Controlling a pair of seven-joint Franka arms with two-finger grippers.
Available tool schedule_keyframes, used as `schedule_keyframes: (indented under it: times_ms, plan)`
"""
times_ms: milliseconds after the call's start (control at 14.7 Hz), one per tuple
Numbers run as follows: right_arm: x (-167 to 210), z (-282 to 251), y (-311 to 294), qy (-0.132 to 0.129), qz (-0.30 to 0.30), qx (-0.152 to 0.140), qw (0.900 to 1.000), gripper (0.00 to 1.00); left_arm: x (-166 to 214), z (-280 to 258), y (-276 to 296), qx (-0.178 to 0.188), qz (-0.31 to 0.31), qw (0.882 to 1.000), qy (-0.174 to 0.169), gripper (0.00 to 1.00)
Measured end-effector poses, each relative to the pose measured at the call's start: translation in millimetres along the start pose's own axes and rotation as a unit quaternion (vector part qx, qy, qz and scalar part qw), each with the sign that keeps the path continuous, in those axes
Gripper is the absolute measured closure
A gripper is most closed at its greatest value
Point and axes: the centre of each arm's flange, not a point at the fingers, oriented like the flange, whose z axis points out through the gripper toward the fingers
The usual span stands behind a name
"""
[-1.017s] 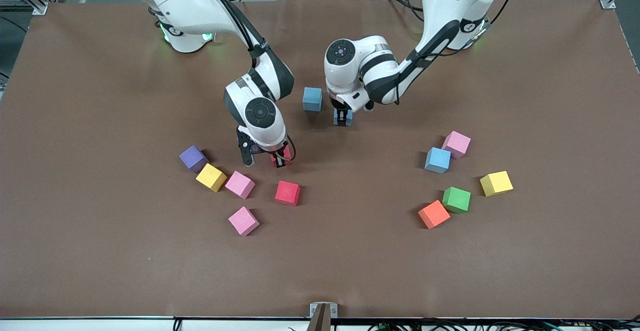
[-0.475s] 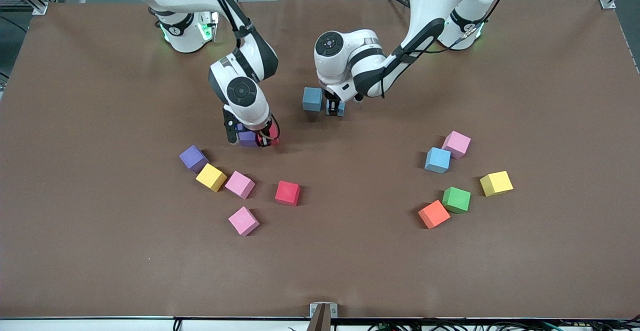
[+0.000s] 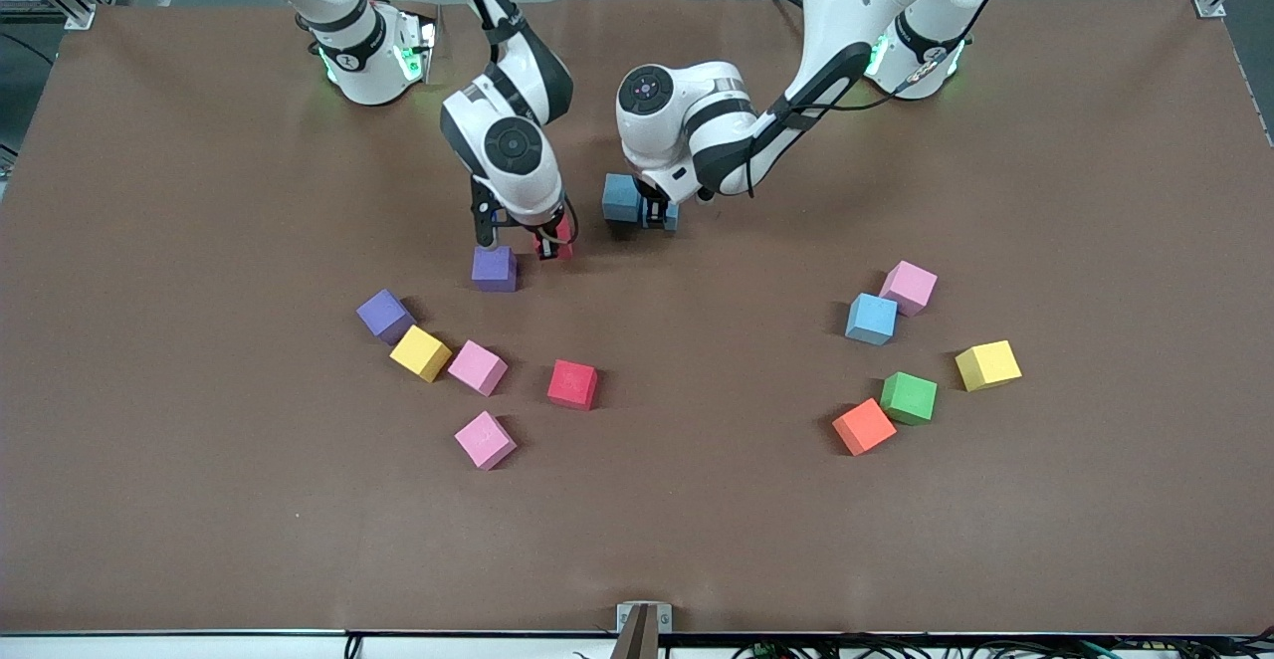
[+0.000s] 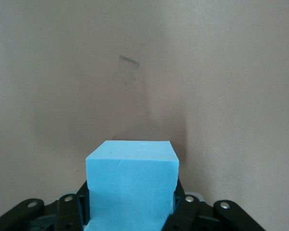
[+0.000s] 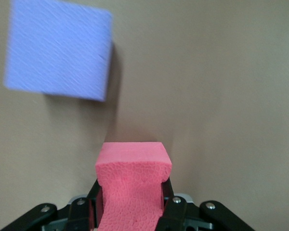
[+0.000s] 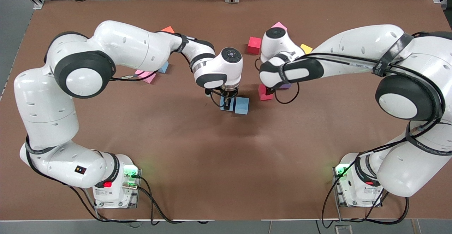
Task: Arrange 11 blocks into digit 3
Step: 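Carry the blue and red cubes to the center with both grippers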
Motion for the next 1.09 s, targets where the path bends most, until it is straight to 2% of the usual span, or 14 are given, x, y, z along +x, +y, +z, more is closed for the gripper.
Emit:
schedule_keyframes:
  times_ms: [271, 543, 610, 814, 1085]
  plan:
    - [-25, 3, 27, 0.003, 0.013, 0.003, 1.000, 0.51, -5, 0, 1, -0.001, 0.001, 1.000, -0.003, 0.39]
    - [-23, 5, 38, -0.006, 0.017, 0.017, 1.000, 0.51, -3, 0, 4, -0.001, -0.002, 1.000, 0.001, 0.06]
    - [-22, 5, 41, -0.007, 0.018, 0.016, 1.000, 0.51, -2, 0, 6, 0.000, -0.004, 1.000, 0.005, 0.00]
    - [-26, 7, 50, -0.013, 0.022, 0.008, 1.000, 0.51, 2, -9, 13, -0.005, -0.008, 1.000, 0.011, 0.00]
    - [-30, 7, 54, -0.019, 0.027, 0.007, 0.999, 0.51, 9, -50, 22, -0.032, -0.006, 0.999, 0.014, 0.00]
